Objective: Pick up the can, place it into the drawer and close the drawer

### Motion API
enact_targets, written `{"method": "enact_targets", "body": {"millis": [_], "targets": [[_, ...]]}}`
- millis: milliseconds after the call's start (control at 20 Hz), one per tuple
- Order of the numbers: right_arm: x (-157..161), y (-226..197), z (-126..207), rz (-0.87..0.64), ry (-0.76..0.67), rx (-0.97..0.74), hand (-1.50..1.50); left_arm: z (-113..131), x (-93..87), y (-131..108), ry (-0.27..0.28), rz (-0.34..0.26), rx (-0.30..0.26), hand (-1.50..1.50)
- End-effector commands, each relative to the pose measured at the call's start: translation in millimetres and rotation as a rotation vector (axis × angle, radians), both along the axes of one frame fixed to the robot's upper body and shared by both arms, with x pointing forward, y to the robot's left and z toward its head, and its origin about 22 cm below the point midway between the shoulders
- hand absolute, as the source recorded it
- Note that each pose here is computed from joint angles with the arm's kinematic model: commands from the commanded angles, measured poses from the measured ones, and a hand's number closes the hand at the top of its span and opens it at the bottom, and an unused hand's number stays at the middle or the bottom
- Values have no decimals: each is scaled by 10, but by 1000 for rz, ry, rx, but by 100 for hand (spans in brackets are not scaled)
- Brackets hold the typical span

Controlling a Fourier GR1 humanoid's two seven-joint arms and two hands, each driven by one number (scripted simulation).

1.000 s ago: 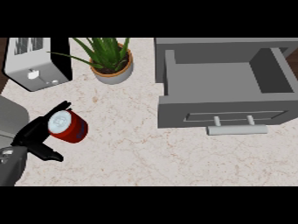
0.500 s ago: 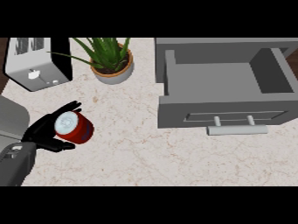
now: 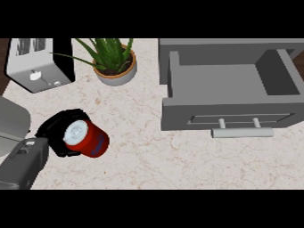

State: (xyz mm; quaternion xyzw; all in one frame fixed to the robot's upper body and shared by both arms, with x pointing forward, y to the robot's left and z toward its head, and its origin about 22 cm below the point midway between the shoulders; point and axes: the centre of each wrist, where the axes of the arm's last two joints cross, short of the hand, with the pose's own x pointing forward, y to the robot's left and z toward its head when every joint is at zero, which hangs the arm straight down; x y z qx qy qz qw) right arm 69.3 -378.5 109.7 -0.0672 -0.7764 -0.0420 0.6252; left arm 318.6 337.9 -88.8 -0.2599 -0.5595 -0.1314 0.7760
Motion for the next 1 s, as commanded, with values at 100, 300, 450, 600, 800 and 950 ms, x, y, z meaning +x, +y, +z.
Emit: {"method": "enact_targets", "body": {"millis": [100,300,450,600,800,950], "targets": [[-75,26,-45,-25,5,10,-150,-156,-117,-162,-108,154,-175,150],[-100,-5,-33,-62,25,6,-150,-327,-190,-450,-113,604,-167,150],[-129,70,-32,-31,19,13,-150,-187,13,-741,-185,652,-173,150],[-172,44,-53,-66,-1,8,-150,54,237,-1122,-211,634,-179,150],[-185,156,243,-54,5,12,-150,259,201,-1168,-269,602,-170,150],[-198,103,61,-60,15,5,-150,747,419,-1314,-324,587,-167,150]]}}
